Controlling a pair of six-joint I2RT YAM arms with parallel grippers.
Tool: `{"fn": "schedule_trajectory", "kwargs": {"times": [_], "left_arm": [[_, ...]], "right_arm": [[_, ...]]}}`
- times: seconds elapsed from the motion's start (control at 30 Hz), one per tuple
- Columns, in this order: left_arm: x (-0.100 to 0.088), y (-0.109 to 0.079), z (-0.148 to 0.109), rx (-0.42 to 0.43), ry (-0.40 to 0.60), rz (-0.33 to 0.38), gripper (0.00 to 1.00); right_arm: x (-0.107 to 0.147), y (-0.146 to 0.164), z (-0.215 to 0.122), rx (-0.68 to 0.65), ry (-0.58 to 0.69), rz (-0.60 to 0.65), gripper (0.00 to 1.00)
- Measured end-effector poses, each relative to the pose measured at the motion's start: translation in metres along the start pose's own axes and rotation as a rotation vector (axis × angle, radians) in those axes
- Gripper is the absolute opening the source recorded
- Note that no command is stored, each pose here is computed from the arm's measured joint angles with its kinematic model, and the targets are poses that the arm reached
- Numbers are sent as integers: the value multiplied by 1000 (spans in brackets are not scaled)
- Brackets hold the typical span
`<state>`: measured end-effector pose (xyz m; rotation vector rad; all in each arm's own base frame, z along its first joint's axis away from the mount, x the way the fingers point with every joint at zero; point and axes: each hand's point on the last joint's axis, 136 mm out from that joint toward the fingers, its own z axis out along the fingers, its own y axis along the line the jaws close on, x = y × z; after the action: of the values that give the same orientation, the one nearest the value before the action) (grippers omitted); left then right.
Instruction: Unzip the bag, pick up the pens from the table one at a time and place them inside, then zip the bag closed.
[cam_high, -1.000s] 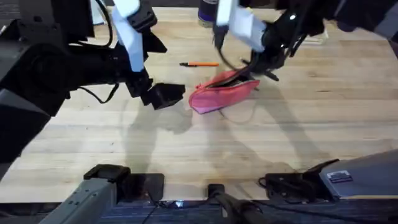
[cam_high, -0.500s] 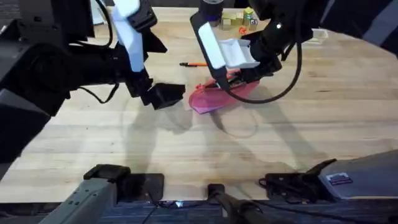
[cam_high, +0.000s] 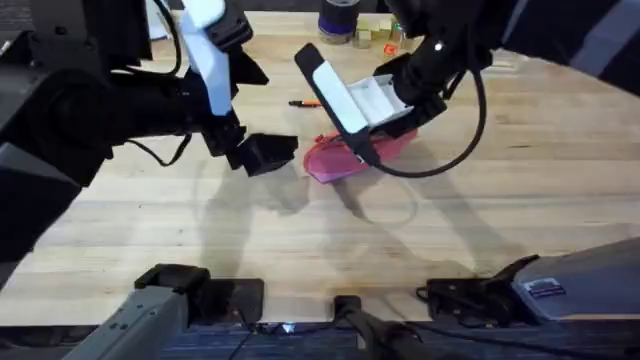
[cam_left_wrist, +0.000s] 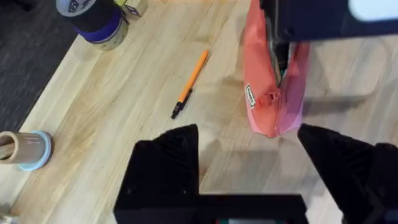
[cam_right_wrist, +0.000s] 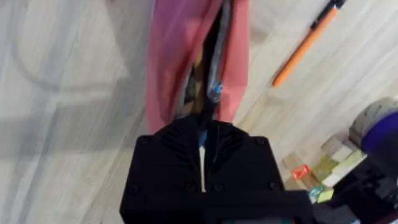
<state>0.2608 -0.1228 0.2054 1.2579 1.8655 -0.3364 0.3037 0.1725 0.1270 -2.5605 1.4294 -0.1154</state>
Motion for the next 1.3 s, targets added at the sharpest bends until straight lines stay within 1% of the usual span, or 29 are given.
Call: {"fn": "schedule_trajectory", "kwargs": {"times": [0.37,0.63,0.73,0.97,1.2,1.23,1.27,1.3], "left_arm": [[0,0,0,0,0,0,993],[0,0,0,0,0,0,993],[0,0,0,0,0,0,993],[0,0,0,0,0,0,994],[0,0,0,0,0,0,994],[0,0,0,0,0,0,994],[0,0,0,0,0,0,994],[0,0,0,0,0,0,994]], "right_arm": [[-23,2,19,-52,-81,-32,31],[-37,-11,19,2,-157,-27,31],[-42,-10,20,-4,-183,-22,31],[-48,-5,39,-63,-207,-9,31],[-48,-7,40,-60,-209,-1,32],[-48,-7,40,-61,-210,3,64],[-48,-7,40,-62,-209,8,131],[-48,-7,40,-61,-210,11,247]]}}
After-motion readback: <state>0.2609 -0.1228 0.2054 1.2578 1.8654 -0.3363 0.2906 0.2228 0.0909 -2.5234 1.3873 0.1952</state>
